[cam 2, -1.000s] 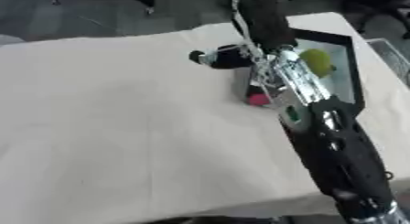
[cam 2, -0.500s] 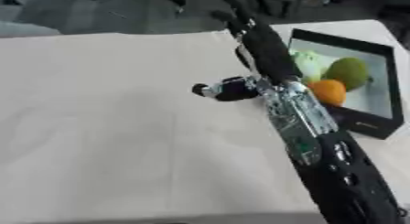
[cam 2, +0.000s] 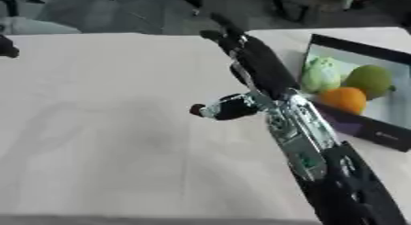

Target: Pick up the objects with one hand, pass them to the other hand, and then place them into the box on the other side of the table.

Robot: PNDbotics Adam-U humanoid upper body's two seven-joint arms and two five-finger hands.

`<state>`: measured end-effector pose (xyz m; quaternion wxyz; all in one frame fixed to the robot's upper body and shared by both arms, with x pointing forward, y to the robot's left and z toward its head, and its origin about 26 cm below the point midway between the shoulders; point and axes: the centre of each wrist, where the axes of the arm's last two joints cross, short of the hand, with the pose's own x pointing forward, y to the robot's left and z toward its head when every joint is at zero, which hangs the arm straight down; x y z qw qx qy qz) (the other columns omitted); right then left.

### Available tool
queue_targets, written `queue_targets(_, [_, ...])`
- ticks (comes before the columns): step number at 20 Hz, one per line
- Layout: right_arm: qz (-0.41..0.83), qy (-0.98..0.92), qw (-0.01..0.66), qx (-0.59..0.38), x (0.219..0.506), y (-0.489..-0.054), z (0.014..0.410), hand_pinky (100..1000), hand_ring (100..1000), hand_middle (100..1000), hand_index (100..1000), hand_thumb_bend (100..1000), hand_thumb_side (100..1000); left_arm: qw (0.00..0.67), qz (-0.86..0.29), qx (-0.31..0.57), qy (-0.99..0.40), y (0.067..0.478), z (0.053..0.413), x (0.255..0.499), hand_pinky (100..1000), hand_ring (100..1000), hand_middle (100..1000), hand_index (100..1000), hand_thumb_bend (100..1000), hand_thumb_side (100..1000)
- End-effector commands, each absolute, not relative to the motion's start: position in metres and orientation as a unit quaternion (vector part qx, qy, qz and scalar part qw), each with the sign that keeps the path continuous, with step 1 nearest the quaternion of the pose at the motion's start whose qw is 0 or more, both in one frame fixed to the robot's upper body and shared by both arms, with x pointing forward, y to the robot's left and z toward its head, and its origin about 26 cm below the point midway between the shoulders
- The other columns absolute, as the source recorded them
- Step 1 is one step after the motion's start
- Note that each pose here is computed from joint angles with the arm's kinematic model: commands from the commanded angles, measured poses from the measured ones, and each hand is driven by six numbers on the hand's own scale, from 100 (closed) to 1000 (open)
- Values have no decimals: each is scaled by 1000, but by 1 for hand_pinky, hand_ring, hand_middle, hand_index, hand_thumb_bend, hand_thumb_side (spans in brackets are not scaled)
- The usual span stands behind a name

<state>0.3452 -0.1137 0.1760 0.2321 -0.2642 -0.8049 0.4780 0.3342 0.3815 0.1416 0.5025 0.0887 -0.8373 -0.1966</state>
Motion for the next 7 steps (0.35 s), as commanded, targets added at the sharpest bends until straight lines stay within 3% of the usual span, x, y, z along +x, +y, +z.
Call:
queue_targets(1, [490, -810, 203, -250, 341, -104, 191, 797, 766, 1000, 905, 774, 265, 495, -225, 82, -836, 379, 147, 336, 664, 584, 547, 757, 492, 640])
queue_targets(7, [524, -803, 169, -227, 337, -85, 198, 803, 781, 1000, 881, 663, 149, 484, -308, 55, -817, 363, 144, 341, 665, 583, 549, 760, 487, 648])
